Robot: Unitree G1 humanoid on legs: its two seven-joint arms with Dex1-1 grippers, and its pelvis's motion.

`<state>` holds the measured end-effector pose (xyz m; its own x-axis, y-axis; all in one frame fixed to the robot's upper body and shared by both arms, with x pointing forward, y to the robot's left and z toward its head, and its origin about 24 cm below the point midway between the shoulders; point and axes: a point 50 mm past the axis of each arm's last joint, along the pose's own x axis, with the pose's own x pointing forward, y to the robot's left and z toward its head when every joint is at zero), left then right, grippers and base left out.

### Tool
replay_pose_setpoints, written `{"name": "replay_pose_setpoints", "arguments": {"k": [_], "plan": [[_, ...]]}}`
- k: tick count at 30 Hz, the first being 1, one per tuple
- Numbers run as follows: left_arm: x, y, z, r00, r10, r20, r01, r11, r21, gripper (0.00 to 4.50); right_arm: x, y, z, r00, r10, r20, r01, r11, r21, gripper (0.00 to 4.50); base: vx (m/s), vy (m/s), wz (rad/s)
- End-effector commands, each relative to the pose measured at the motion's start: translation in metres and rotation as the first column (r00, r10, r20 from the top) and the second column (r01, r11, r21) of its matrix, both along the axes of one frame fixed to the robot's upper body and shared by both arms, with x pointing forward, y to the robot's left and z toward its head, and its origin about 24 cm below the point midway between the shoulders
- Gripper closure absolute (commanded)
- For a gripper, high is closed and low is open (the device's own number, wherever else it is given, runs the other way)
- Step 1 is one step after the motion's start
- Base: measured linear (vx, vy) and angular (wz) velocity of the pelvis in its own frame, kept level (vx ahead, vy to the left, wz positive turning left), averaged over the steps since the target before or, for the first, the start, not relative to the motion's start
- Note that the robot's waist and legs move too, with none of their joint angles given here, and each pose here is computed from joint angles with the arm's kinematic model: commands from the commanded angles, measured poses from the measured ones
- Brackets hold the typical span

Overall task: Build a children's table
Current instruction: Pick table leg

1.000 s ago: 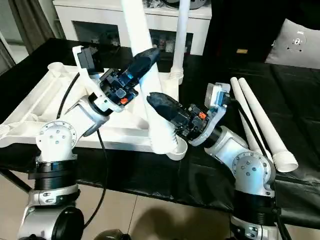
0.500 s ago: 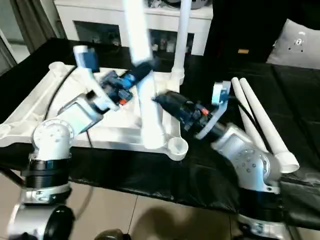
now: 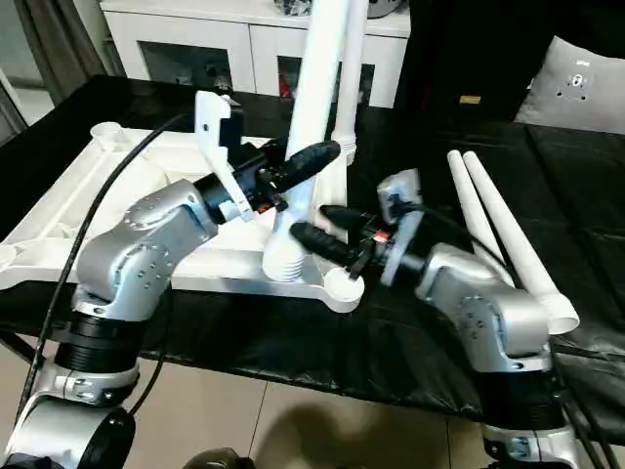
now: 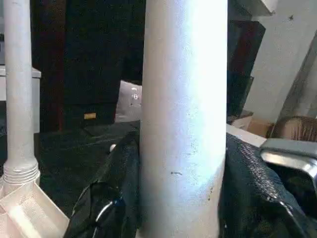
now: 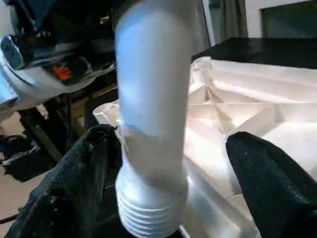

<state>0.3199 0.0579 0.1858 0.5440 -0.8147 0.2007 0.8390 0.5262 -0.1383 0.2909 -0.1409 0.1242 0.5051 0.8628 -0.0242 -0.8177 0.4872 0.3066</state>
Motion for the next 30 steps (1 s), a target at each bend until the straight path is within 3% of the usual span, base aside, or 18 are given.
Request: {"name": "replay_pose_setpoints", "arguments": {"k": [1, 13, 14, 17, 23, 30], "plan": [[-0.004, -0.004, 0.004, 0.999, -0.004, 0.039, 0.004, 1.0, 0.003, 2.65, 0.004, 0.006, -0.002, 1.0, -0.013, 0.001, 0.013, 1.0, -0.026, 0.55, 0.0, 0.0, 0.0], [-0.009, -0.015, -0.001, 0.998, -0.019, 0.059, 0.017, 0.999, 0.033, 2.65, 0.01, 0.023, -0.009, 0.999, -0.033, -0.022, 0.033, 0.999, -0.024, 0.55, 0.0, 0.0, 0.0], [-0.009, -0.016, -0.002, 0.998, -0.019, 0.061, 0.017, 0.999, 0.036, 2.65, 0.009, 0.024, -0.009, 0.999, -0.029, -0.021, 0.028, 0.999, -0.02, 0.85, 0.0, 0.0, 0.0], [-0.009, -0.017, -0.002, 0.998, -0.019, 0.065, 0.016, 0.999, 0.04, 2.65, 0.009, 0.026, -0.009, 1.0, -0.021, -0.023, 0.02, 1.0, -0.012, 0.97, 0.0, 0.0, 0.0], [-0.008, -0.017, -0.003, 0.997, -0.018, 0.07, 0.014, 0.999, 0.048, 2.65, 0.008, 0.028, -0.01, 0.999, -0.005, -0.034, 0.005, 1.0, -0.005, 1.73, 0.0, 0.0, 0.0], [-0.009, -0.018, -0.004, 0.997, -0.024, 0.074, 0.02, 0.998, 0.057, 2.65, 0.008, 0.027, -0.01, 0.999, -0.009, -0.043, 0.01, 1.0, 0.009, 2.3, 0.0, 0.0, 0.0]]}}
